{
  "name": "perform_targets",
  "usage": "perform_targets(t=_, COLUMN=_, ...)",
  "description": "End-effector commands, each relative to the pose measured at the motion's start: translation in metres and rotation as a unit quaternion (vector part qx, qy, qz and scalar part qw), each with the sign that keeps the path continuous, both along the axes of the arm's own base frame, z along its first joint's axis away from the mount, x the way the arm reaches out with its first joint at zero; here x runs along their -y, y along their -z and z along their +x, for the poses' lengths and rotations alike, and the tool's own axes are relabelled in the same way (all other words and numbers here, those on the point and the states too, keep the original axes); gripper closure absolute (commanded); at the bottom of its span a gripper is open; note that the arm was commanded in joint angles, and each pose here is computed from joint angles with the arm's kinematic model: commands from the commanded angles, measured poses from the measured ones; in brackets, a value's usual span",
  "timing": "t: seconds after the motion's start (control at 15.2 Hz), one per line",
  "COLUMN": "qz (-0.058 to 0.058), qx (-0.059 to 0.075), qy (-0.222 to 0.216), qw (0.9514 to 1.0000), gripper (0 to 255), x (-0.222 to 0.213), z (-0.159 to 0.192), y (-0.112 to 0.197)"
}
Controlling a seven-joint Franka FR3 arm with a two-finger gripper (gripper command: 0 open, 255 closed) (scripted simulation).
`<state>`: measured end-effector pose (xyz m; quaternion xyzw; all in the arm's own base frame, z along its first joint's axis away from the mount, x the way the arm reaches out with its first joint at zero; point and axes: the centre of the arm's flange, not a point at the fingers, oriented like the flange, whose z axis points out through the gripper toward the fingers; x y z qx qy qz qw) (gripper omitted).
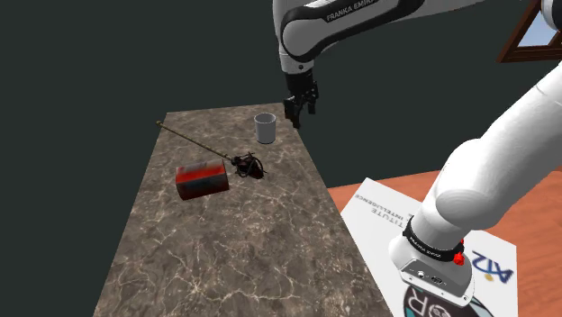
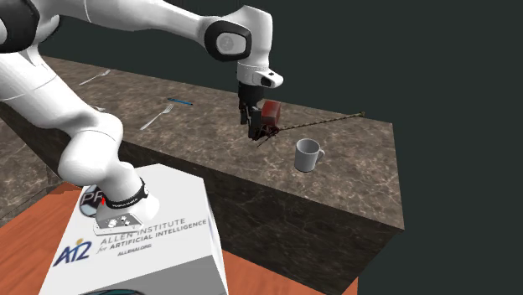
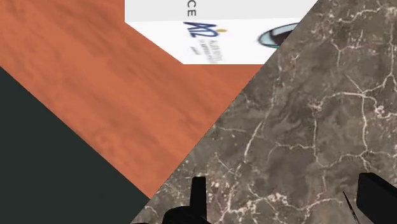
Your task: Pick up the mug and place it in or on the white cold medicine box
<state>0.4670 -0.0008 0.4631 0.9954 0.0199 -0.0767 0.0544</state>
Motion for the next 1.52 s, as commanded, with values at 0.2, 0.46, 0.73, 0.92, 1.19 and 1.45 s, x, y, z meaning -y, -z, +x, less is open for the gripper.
perform_targets(t=0.2, qz=0.005, qx=0.011, qy=0.002, qw=0.9999, gripper=0, x=0.002, z=0.057, y=0.024)
perform_targets(t=0.46, qz=0.008, qx=0.020, qy=0.005, qw=0.9998, gripper=0, x=0.004, z=0.104, y=0.041)
perform_targets(t=0.73, qz=0.012, qx=0.028, qy=0.007, qw=0.9995, gripper=0, x=0.007, z=0.152, y=0.058)
perform_targets(t=0.92, qz=0.015, qx=0.034, qy=0.008, qw=0.9993, gripper=0, x=0.008, z=0.188, y=0.070)
perform_targets(t=1.19, qz=0.016, qx=0.037, qy=0.009, qw=0.9991, gripper=0, x=0.010, z=0.202, y=0.085)
perform_targets(t=1.45, qz=0.016, qx=0.037, qy=0.009, qw=0.9991, gripper=0, x=0.012, z=0.201, y=0.106)
